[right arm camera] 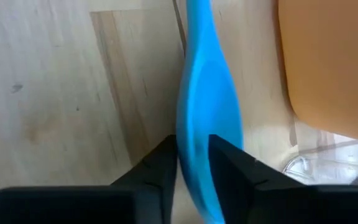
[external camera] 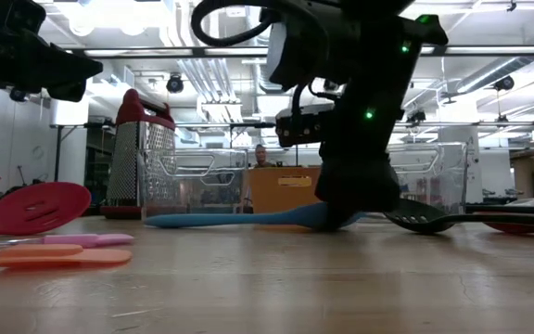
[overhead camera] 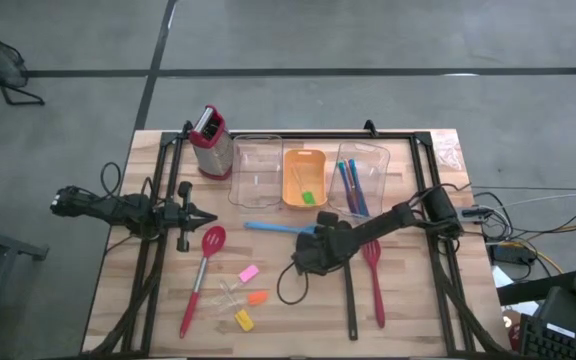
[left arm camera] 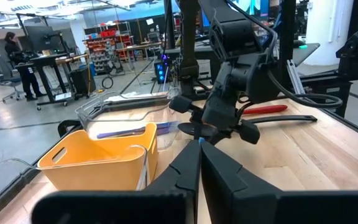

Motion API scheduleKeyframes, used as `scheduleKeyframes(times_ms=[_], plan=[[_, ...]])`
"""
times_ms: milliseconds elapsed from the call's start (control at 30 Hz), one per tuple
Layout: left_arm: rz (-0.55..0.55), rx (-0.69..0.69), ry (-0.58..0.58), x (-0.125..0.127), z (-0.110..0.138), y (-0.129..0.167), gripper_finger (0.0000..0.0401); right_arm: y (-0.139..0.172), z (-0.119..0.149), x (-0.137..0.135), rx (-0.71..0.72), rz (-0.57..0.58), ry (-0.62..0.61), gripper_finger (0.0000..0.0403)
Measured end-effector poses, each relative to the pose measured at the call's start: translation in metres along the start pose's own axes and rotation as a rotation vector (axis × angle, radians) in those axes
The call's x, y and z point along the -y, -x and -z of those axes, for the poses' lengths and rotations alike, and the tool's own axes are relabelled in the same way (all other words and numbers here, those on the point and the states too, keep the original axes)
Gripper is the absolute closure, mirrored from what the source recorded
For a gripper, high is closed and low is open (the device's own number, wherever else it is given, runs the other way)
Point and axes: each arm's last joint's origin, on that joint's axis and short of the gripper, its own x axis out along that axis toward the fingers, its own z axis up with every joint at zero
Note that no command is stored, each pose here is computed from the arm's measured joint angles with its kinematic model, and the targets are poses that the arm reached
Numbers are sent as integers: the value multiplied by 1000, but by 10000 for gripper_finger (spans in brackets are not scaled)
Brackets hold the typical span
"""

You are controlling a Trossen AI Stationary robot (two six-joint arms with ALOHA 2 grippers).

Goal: Pick & Place Kitchen Items
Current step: Put the blue spoon into the left transparent bin

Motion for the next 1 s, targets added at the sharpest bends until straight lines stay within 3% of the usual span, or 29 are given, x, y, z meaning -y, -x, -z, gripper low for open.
scheduleKeyframes(times_ms=[167, 367, 633, 900, 1000], plan=[[0, 0, 0, 0, 0, 0, 380, 0, -2, -2, 6, -34, -3, 380], [0, 0, 0, 0, 0, 0, 383, 7, -3, -6, -7, -84, -1, 378], [0, 0, 0, 0, 0, 0, 381, 43, -16, -22, -36, -279, 27, 381], [0, 0, 0, 0, 0, 0, 380, 88, -29, -29, 10, -296, 22, 382], [0, 0, 0, 0, 0, 0, 380, 108, -32, -24, 13, -237, -13, 382]])
